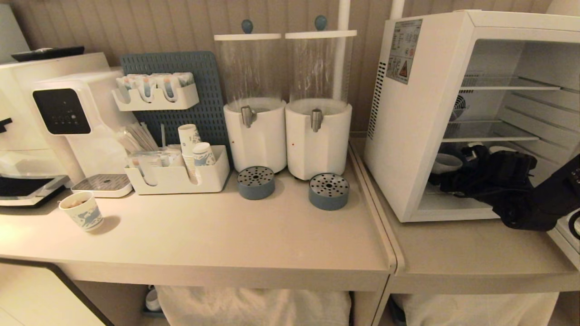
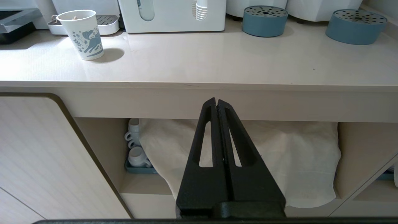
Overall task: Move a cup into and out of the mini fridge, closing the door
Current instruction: Take the ceramic cup out of the freezer
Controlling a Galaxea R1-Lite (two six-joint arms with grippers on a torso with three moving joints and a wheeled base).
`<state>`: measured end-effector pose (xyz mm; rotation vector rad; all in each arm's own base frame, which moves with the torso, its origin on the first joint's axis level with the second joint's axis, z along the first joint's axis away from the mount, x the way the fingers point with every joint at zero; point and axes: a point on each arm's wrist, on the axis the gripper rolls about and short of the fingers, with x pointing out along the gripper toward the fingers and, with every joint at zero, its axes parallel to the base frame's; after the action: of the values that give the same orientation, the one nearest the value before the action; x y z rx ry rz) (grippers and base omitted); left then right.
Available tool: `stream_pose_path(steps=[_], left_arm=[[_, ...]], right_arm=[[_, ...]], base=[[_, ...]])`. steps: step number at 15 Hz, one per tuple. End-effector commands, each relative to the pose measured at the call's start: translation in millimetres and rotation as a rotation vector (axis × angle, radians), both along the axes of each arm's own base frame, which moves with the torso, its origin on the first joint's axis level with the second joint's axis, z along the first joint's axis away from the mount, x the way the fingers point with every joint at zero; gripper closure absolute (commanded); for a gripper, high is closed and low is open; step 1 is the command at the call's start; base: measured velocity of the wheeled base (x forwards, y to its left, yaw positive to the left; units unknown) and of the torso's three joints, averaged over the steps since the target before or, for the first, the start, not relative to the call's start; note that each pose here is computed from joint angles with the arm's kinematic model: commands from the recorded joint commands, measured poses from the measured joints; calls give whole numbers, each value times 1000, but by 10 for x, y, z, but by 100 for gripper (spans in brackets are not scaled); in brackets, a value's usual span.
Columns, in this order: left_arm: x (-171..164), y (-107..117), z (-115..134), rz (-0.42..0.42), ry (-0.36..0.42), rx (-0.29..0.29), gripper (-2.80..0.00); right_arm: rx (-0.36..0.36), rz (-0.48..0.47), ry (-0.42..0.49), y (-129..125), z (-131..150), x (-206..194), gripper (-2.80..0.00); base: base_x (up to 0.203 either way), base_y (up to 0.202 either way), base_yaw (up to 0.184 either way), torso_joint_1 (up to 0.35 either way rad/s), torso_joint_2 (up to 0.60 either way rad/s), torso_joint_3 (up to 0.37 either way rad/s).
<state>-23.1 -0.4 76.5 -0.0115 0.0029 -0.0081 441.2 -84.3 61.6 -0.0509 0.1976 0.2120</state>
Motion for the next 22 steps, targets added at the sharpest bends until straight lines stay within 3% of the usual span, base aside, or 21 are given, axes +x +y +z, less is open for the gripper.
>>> stream_pose_path(steps=[1, 10, 11, 12, 18, 22], left_arm=[[0, 0, 0, 0, 0, -1, 0], [0, 0, 1, 2, -1, -1, 0], [0, 0, 1, 0, -1, -1, 0], [0, 0, 1, 2, -1, -1, 0], [0, 1, 1, 2, -1, -1, 0], [0, 1, 1, 3, -1, -1, 0]], right_arm=[[-2, 3, -8, 11, 33, -20, -280], [-3, 2, -10, 13, 51, -24, -280], [-2, 2, -7, 13, 45, -27, -71], [-4, 2, -7, 13, 32, -26, 0], [6, 8, 24, 45, 15, -79, 0], [36, 27, 46, 115, 178, -371, 0]], base=[[0, 0, 0, 0, 0, 0], [0, 0, 0, 0, 0, 0], [0, 0, 0, 0, 0, 0], [0, 0, 0, 0, 0, 0], [0, 0, 0, 0, 0, 0], [0, 0, 0, 0, 0, 0]])
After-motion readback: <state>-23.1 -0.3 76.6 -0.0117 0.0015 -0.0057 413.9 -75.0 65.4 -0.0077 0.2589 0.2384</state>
